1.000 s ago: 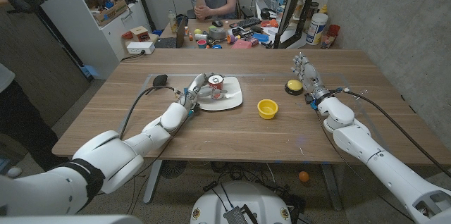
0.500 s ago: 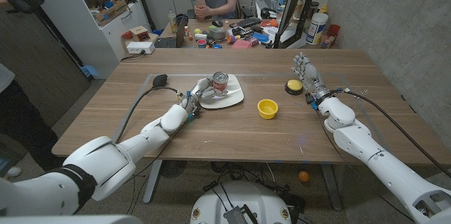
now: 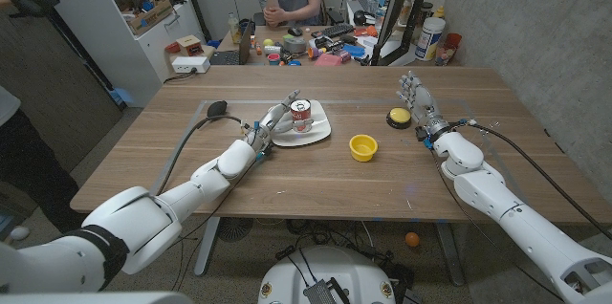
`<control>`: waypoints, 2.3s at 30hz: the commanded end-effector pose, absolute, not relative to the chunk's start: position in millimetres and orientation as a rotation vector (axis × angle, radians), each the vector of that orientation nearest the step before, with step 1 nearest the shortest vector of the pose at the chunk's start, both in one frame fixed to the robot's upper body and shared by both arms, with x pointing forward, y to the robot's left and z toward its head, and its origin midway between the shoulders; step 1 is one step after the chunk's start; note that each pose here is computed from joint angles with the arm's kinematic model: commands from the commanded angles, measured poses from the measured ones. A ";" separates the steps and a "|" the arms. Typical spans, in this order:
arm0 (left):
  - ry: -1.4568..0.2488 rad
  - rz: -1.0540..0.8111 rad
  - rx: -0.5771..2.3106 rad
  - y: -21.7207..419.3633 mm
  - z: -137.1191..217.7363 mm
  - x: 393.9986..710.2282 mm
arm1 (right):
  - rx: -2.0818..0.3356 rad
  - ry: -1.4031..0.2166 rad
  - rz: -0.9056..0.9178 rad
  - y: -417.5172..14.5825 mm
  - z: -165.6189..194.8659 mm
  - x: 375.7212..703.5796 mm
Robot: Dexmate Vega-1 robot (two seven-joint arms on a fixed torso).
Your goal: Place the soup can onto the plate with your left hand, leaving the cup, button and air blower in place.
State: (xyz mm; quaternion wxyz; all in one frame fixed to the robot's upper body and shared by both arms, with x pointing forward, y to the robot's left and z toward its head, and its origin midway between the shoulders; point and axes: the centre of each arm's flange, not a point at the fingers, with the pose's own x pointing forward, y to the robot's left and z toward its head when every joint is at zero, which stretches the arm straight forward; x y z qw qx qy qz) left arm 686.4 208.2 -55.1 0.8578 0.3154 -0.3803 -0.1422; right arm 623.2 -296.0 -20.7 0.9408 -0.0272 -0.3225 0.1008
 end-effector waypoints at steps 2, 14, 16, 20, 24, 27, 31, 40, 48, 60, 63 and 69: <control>-0.835 -0.299 0.639 206.1 -47.1 680.0 | -0.058 -0.663 0.210 -297.0 -19.1 623.0; -0.869 -0.271 0.619 206.5 -35.4 668.6 | -0.065 -0.668 0.219 -296.0 -16.9 620.6; -0.874 -0.261 0.613 207.0 -33.8 666.1 | -0.064 -0.668 0.219 -296.3 -17.3 619.9; -0.881 -0.252 0.609 208.6 -29.9 661.7 | -0.063 -0.669 0.220 -296.9 -18.5 618.1; -0.889 -0.243 0.610 210.3 -24.9 657.2 | -0.063 -0.669 0.221 -297.4 -20.6 616.8; -0.898 -0.236 0.606 211.6 -21.0 653.7 | -0.063 -0.670 0.222 -297.7 -23.1 616.3; -0.904 -0.230 0.603 213.0 -15.8 649.6 | -0.065 -0.671 0.222 -297.6 -25.4 615.7; -0.916 -0.219 0.605 215.3 -4.9 642.9 | -0.064 -0.670 0.224 -296.0 -28.6 614.8; -0.942 -0.205 0.604 216.8 9.9 635.9 | -0.069 -0.668 0.225 -294.9 -29.7 612.3; -0.962 -0.201 0.611 218.5 29.4 627.0 | -0.069 -0.670 0.224 -294.1 -30.3 609.4; -0.970 -0.200 0.616 219.1 36.1 623.4 | -0.069 -0.669 0.224 -293.7 -30.7 608.8; -0.993 -0.192 0.615 219.6 49.0 615.7 | -0.071 -0.666 0.226 -293.0 -33.3 608.3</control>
